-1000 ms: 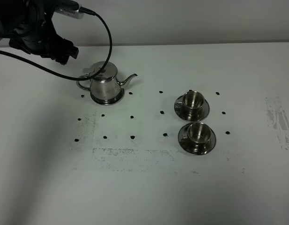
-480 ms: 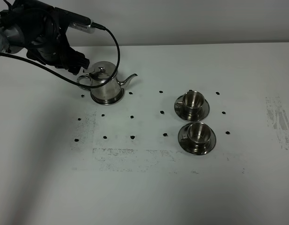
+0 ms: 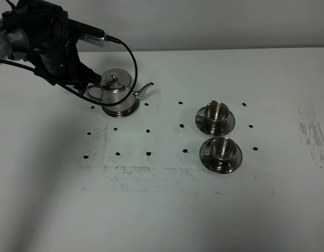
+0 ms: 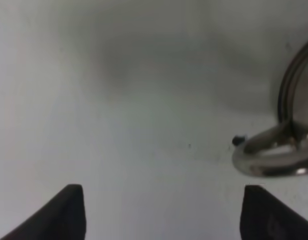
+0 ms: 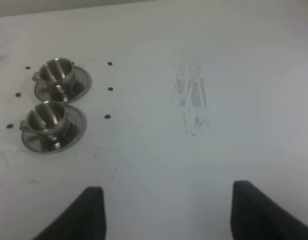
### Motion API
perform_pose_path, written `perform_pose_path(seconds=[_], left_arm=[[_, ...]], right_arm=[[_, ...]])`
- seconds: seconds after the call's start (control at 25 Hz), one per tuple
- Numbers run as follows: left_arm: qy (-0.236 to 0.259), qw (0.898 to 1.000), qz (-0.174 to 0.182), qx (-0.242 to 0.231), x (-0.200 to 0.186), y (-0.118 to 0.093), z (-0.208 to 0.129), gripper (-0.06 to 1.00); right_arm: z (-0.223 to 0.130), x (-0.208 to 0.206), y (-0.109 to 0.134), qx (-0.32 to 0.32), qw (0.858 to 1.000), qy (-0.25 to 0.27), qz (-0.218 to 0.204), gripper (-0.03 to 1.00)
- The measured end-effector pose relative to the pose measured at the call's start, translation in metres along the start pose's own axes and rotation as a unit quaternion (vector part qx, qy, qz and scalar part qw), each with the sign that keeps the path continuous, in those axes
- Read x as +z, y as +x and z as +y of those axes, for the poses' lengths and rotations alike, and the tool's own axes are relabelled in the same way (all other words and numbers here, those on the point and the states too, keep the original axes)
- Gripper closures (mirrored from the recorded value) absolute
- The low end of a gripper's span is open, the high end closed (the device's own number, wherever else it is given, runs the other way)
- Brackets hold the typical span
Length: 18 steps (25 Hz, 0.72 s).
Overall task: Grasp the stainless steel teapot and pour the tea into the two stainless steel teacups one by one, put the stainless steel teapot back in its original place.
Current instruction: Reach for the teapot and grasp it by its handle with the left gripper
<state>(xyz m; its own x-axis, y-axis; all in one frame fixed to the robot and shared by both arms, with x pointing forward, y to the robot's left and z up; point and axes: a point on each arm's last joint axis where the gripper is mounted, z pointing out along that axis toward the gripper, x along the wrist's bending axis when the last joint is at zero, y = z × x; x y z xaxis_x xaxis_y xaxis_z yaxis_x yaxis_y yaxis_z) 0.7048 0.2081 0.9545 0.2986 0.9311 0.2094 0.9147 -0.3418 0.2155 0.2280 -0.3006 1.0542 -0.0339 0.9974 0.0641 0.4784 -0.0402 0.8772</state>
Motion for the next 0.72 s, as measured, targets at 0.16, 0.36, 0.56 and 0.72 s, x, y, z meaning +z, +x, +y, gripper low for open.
perform_pose_path(seconds=[0.16,0.36,0.56,0.72], left_arm=[[0.002,1.0,0.0,-0.001,0.001,0.0,0.0,0.32],[-0.043,0.999,0.003,-0.005,-0.017,0.004,0.006,0.32],[-0.114,0.993,0.001,-0.009,-0.023,0.004,0.019,0.32],[-0.129,0.992,-0.003,-0.008,-0.012,0.001,0.023,0.32]], right_arm=[[0.0,0.0,0.0,0.0,1.0,0.0,0.0,0.45],[0.0,0.0,0.0,0.0,1.0,0.0,0.0,0.45],[0.0,0.0,0.0,0.0,1.0,0.0,0.0,0.45],[0.0,0.0,0.0,0.0,1.0,0.0,0.0,0.45]])
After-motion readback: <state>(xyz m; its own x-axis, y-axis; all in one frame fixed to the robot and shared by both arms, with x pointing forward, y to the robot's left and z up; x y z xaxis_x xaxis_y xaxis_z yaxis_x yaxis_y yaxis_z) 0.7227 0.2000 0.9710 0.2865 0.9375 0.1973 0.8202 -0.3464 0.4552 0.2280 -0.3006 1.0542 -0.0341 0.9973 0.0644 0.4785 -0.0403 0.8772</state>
